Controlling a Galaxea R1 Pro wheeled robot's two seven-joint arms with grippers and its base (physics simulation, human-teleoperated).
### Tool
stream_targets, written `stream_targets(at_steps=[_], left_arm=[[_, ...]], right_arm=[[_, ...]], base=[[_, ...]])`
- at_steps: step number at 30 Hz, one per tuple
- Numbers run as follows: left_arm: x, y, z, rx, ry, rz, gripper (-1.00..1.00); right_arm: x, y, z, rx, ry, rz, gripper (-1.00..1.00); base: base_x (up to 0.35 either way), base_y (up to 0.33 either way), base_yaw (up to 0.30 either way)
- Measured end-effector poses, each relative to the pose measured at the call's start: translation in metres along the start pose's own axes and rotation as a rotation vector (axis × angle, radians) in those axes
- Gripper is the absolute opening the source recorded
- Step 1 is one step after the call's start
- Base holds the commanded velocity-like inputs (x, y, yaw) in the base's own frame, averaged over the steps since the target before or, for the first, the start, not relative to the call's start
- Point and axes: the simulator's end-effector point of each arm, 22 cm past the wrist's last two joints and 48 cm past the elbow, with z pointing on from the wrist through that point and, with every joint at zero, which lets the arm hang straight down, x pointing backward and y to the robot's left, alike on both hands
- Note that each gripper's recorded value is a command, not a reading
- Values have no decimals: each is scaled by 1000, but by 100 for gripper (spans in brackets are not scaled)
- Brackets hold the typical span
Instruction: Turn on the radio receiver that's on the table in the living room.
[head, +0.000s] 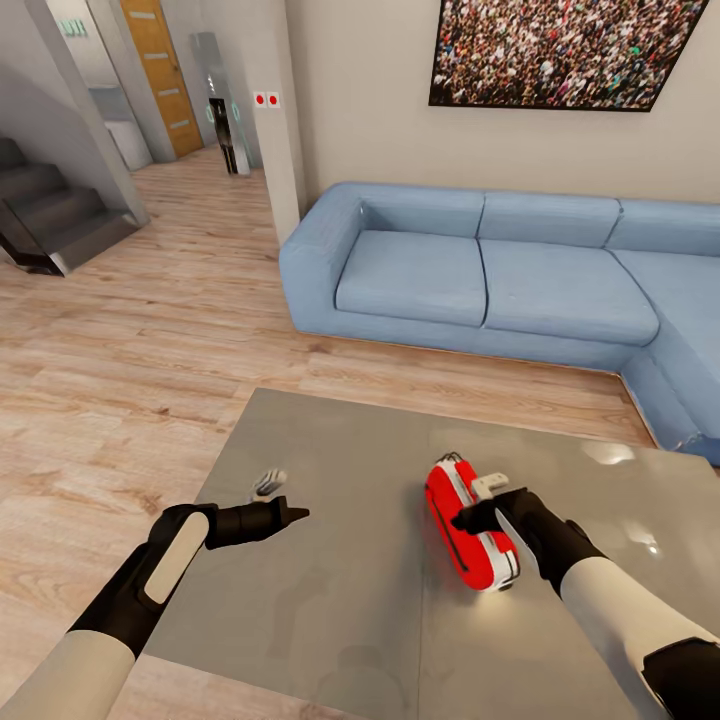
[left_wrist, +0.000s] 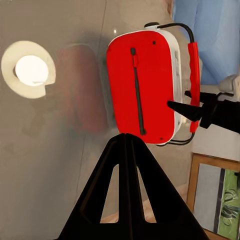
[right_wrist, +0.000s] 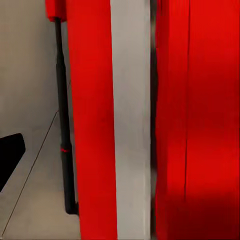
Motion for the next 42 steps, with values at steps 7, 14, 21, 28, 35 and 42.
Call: stream_targets(at_steps=[7, 14, 21, 28, 35, 42], left_arm=[[-1, 0, -1, 0, -2, 4, -100], [-1, -7, -2, 25, -2, 7, -100], [-2, -11, -2, 40, -2, 9, -100], [-2, -12, -2, 42, -3, 11, -100], [-2, -11, -2, 40, -3, 12, -100], [-3, -12, -2, 41, -6, 14, -100]], right_arm=[[-54, 9, -34, -34, -77, -22, 100], [-125, -15, -132, 28, -174, -82, 100], [-185, 0, -231, -37, -430, -151, 100], [-186, 1, -235, -51, -437, -150, 100], [-185, 4, -234, -64, -435, -146, 100], [-184, 15, -234, -125, -432, -126, 100]], base=[[0, 0, 0], [0, 0, 0], [0, 0, 0], [0, 0, 0], [0, 0, 0], [0, 0, 2]])
